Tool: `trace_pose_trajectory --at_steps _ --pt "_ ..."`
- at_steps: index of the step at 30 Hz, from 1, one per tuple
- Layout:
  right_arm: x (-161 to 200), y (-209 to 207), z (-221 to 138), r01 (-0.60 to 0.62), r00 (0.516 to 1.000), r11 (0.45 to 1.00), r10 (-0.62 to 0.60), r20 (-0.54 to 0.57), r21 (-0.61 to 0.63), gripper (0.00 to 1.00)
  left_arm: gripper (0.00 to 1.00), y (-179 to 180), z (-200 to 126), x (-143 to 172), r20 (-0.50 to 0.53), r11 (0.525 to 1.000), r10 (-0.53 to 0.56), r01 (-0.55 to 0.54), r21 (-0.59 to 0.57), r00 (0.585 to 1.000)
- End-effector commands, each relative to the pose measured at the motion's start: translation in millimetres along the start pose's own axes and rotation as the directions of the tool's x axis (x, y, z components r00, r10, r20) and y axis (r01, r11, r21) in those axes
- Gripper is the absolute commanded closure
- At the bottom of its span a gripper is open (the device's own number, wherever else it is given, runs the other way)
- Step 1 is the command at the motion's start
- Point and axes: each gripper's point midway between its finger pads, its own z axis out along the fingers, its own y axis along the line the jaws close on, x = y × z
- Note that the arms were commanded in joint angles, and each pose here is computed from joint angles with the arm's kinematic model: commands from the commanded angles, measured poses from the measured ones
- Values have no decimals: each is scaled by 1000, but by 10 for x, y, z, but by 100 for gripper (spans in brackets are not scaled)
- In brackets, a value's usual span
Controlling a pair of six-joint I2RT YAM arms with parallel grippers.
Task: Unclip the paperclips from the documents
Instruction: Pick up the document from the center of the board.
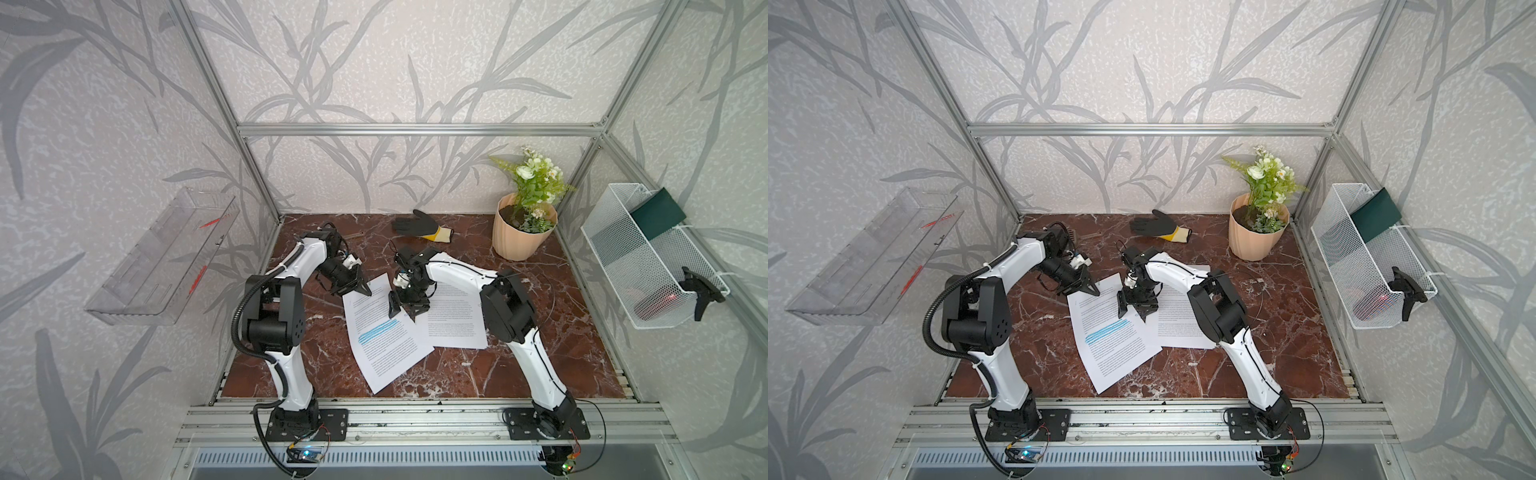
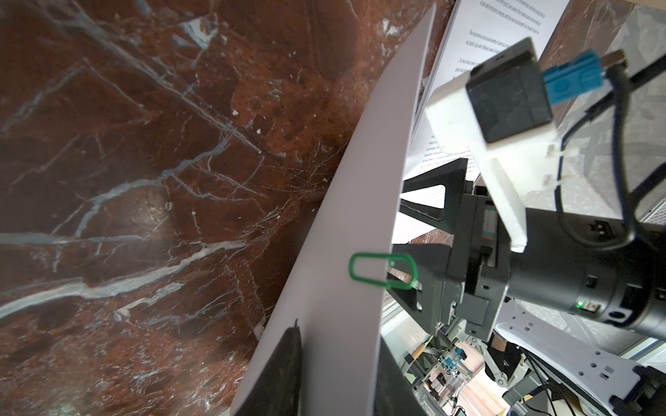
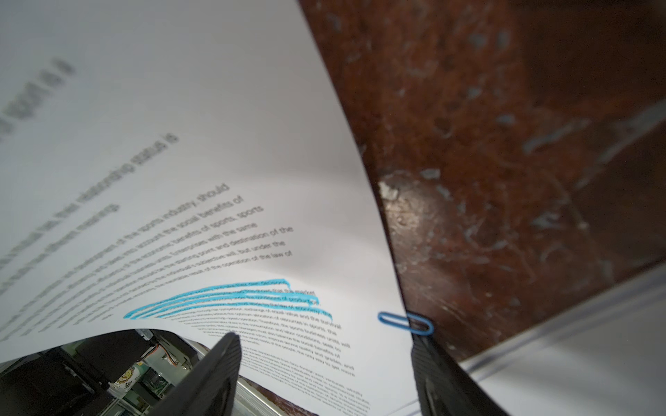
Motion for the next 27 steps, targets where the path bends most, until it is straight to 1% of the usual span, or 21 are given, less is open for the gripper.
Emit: trace_pose_trajectory --at_steps 1,5,7,9,11,16,18,21,23,27 --pt "-9 -283 229 -13 1000 997 13 -12 72 23 74 -121 -210 37 45 997 73 -72 -27 996" --pt "-30 -271 175 -13 1000 998 13 2 67 23 85 -171 -284 11 84 992 123 -120 -48 989" --pt "-33 -264 161 -17 1000 998 17 4 62 23 87 -215 -313 -7 105 989 143 -139 -46 984" --pt "-35 -268 173 -22 1000 998 22 2 62 23 91 -247 -324 -6 109 988 154 -151 -39 982" --pt "-30 -259 170 -21 1000 998 21 2 60 23 96 -257 -322 3 107 987 160 -157 -38 981" --pt "-16 -224 65 -11 1000 998 10 12 62 23 99 -300 -340 19 116 978 206 -200 -58 972" --pt "12 -222 -63 3 1000 997 -4 15 75 23 100 -313 -358 18 121 965 252 -240 -108 960" --pt "72 -231 -379 4 999 997 -7 37 82 23 100 -330 -418 5 116 919 351 -319 -230 929" --pt "102 -207 -638 -6 998 998 2 64 62 23 100 -395 -487 -27 121 872 432 -380 -308 894" --pt "135 -95 -1147 -6 995 1000 3 105 27 23 100 -556 -680 -98 142 775 563 -460 -434 814"
